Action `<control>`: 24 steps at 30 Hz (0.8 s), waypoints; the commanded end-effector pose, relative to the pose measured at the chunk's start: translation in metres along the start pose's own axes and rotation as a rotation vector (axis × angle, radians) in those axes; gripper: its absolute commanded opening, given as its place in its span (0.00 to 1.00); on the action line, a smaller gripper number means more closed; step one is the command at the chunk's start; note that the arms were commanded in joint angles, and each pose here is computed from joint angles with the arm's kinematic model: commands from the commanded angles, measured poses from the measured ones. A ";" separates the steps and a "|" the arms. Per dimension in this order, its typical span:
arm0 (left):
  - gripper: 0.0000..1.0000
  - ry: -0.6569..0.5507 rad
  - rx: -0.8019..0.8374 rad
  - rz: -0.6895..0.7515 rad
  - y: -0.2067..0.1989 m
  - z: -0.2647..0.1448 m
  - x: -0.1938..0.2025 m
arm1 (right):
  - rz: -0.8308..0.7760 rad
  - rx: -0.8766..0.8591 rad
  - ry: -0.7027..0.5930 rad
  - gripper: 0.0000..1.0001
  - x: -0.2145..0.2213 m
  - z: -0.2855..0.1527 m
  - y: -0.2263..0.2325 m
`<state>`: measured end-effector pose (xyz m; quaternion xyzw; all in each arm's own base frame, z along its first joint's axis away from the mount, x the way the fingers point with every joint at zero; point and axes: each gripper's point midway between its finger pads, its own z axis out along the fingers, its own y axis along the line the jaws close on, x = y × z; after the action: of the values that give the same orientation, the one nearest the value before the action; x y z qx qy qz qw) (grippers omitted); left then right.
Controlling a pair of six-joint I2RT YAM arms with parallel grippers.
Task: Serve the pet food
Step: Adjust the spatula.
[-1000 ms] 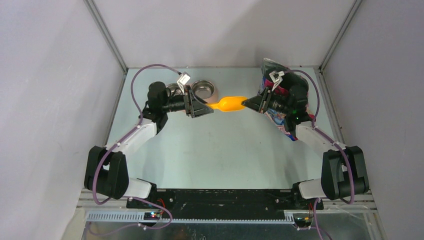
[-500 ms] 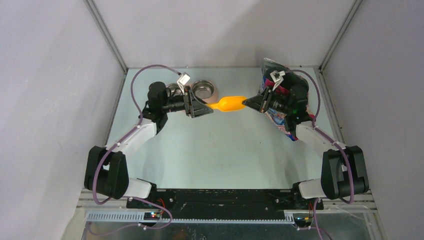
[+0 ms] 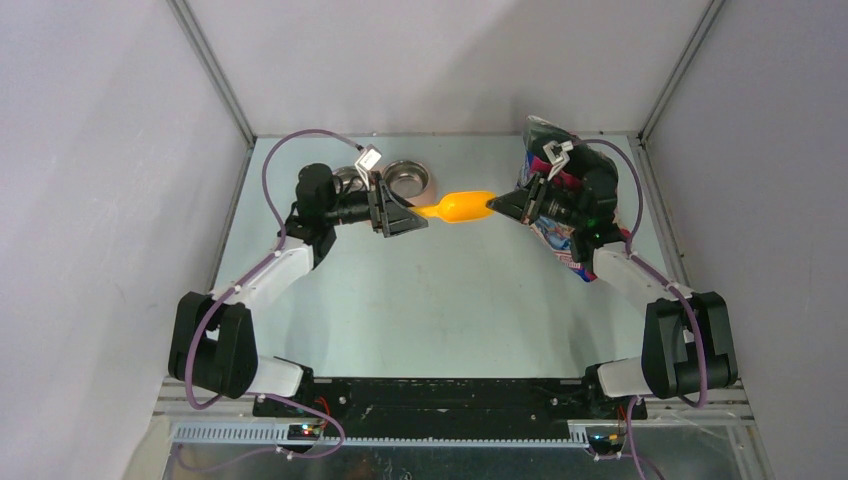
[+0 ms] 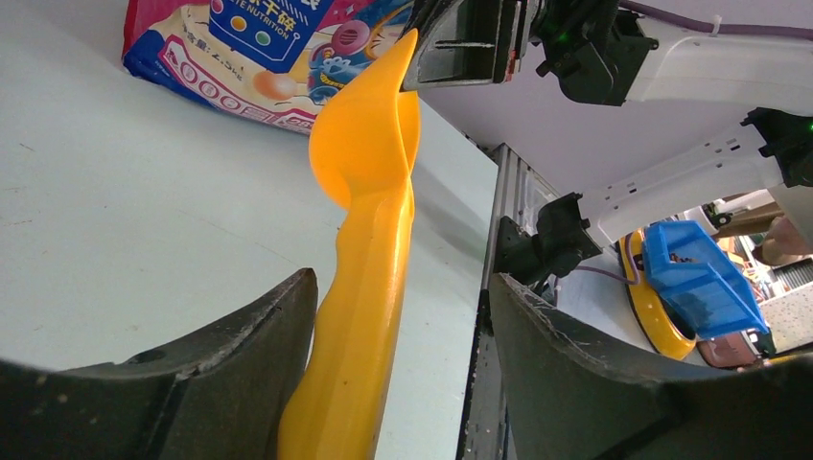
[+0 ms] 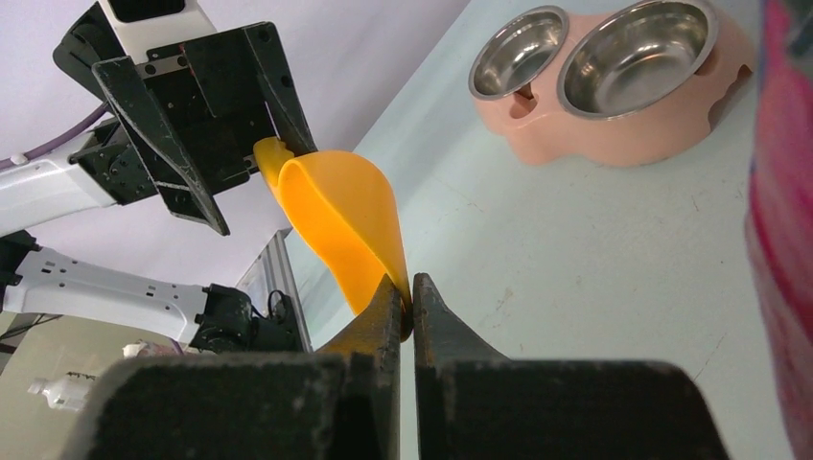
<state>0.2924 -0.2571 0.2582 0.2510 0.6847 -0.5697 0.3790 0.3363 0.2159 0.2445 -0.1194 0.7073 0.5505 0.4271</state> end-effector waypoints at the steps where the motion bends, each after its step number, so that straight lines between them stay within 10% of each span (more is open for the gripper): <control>1: 0.69 -0.030 0.023 0.064 -0.013 -0.002 -0.015 | -0.003 0.034 -0.051 0.00 -0.014 -0.003 -0.012; 24: 0.36 -0.029 0.027 0.065 -0.012 -0.002 -0.015 | 0.010 0.027 -0.043 0.00 -0.011 -0.001 -0.010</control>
<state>0.2929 -0.2567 0.2581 0.2500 0.6851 -0.5693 0.3794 0.3426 0.2081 0.2413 -0.0995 0.7125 0.5505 0.4237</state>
